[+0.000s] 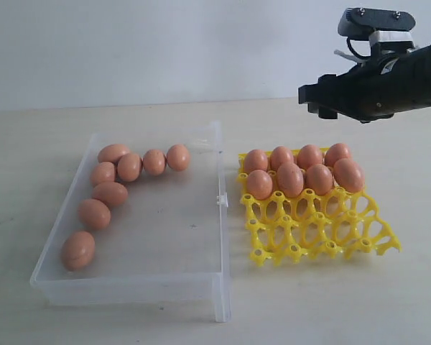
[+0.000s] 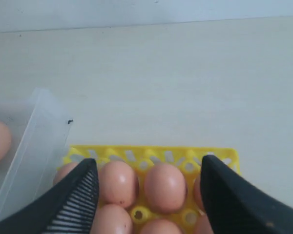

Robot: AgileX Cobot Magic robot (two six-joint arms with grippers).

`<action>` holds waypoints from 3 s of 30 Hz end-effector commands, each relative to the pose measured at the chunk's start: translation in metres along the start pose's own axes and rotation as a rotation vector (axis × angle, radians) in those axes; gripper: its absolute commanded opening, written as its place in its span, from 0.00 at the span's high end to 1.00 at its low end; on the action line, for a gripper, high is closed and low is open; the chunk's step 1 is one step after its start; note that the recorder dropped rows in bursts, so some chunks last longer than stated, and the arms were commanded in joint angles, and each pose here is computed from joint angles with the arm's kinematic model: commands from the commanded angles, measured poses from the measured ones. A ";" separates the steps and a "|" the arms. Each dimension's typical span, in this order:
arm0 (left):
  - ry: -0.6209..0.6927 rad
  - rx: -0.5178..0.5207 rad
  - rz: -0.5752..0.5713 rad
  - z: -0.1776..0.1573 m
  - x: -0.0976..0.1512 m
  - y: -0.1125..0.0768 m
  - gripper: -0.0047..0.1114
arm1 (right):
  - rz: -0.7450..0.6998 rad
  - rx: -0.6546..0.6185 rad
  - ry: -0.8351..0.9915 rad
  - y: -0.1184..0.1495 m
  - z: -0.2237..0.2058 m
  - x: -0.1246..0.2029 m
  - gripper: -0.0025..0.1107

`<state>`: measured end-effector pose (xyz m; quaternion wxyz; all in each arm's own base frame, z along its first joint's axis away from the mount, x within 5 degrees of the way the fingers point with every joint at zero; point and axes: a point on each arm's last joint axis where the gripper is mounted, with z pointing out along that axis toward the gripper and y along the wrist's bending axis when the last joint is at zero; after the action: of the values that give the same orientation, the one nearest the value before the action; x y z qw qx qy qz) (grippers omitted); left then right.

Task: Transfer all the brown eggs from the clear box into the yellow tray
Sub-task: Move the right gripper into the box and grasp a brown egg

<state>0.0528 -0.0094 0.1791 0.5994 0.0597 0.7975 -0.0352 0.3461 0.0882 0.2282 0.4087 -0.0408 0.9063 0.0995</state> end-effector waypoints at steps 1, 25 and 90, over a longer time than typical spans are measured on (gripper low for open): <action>-0.019 0.003 0.000 -0.001 -0.002 0.000 0.96 | -0.012 -0.004 0.050 0.002 0.000 0.003 0.46; -0.019 0.003 0.000 -0.001 -0.002 0.000 0.96 | -0.273 -0.615 0.585 0.207 0.030 0.034 0.48; -0.019 0.003 0.000 -0.001 -0.002 0.000 0.96 | -0.731 -0.613 0.328 0.305 0.111 0.043 0.98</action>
<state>0.0528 -0.0094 0.1791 0.5994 0.0597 0.7975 -0.0352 0.3507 0.4101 0.1358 0.1916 -0.4951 0.8244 0.1964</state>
